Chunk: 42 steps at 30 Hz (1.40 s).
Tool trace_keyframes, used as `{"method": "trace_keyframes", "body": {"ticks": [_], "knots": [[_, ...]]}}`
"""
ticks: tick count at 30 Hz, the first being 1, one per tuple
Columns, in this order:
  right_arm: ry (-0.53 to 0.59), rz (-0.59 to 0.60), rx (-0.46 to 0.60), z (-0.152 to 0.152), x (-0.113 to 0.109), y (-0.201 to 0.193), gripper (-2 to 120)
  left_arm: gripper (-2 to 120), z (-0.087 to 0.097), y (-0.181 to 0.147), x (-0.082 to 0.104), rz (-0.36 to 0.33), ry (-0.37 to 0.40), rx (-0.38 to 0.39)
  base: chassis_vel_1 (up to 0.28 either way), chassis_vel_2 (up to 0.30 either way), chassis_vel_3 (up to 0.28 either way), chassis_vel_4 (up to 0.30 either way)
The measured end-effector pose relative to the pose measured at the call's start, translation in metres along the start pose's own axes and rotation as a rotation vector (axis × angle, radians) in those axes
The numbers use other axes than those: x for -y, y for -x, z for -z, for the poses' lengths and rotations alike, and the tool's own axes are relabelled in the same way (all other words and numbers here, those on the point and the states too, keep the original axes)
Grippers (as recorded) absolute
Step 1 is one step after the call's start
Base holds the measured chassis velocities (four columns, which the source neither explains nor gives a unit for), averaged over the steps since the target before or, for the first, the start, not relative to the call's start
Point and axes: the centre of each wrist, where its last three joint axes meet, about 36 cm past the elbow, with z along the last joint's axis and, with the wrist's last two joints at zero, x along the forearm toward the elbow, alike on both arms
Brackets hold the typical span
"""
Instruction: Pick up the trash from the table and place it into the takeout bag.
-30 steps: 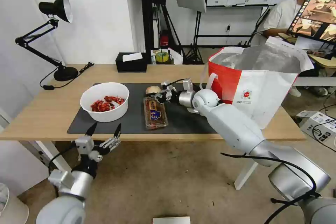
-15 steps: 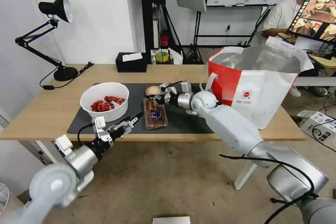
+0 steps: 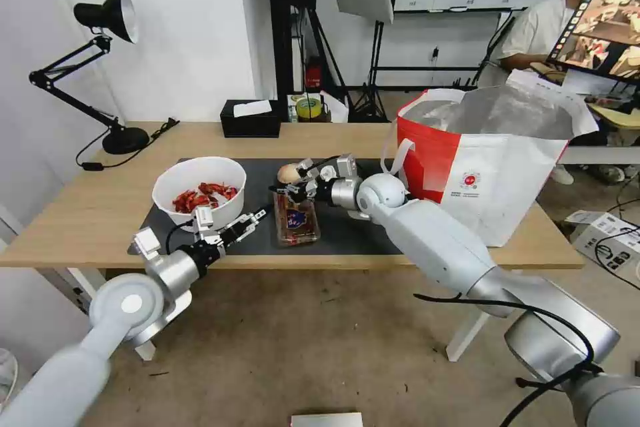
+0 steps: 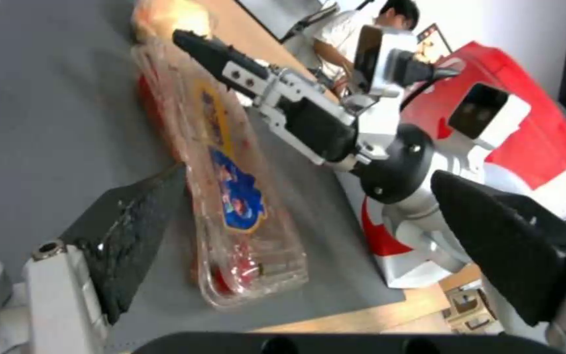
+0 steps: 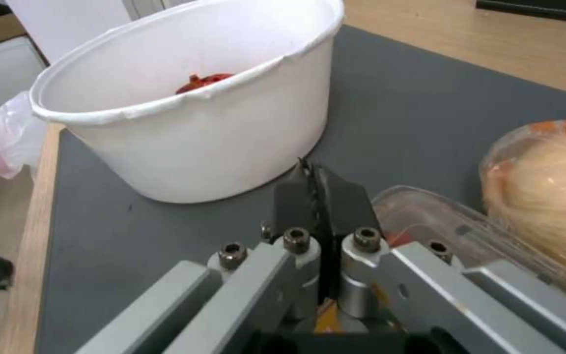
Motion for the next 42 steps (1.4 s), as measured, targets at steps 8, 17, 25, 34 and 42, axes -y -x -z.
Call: {"method": "trace_keyframes", "body": {"ticks": [8, 17, 25, 34, 42], "knots": [[0.006, -0.014, -0.013, -0.005, 0.006, -0.003, 0, 100, -0.006, 0.016, 0.003, 0.004, -0.012, -0.027, 0.000, 0.000, 0.000, 0.000], [0.014, -0.016, -0.021, -0.012, 0.006, -0.003, 0, 100, -0.011, 0.029, -0.002, 0.032, -0.021, -0.044, 0.000, 0.000, 0.000, 0.000], [0.007, -0.021, -0.034, -0.018, 0.005, -0.003, 0, 100, -0.007, 0.036, -0.006, 0.098, -0.012, -0.059, 0.000, 0.000, 0.000, 0.000], [0.008, -0.021, -0.035, -0.020, 0.004, -0.004, 0, 100, -0.004, 0.051, -0.002, 0.166, -0.017, -0.095, 0.000, 0.000, 0.000, 0.000], [0.005, -0.030, -0.035, -0.019, 0.007, -0.009, 0, 100, -0.004, 0.062, 0.002, 0.191, -0.025, -0.122, 0.000, 0.000, 0.000, 0.000]]}}
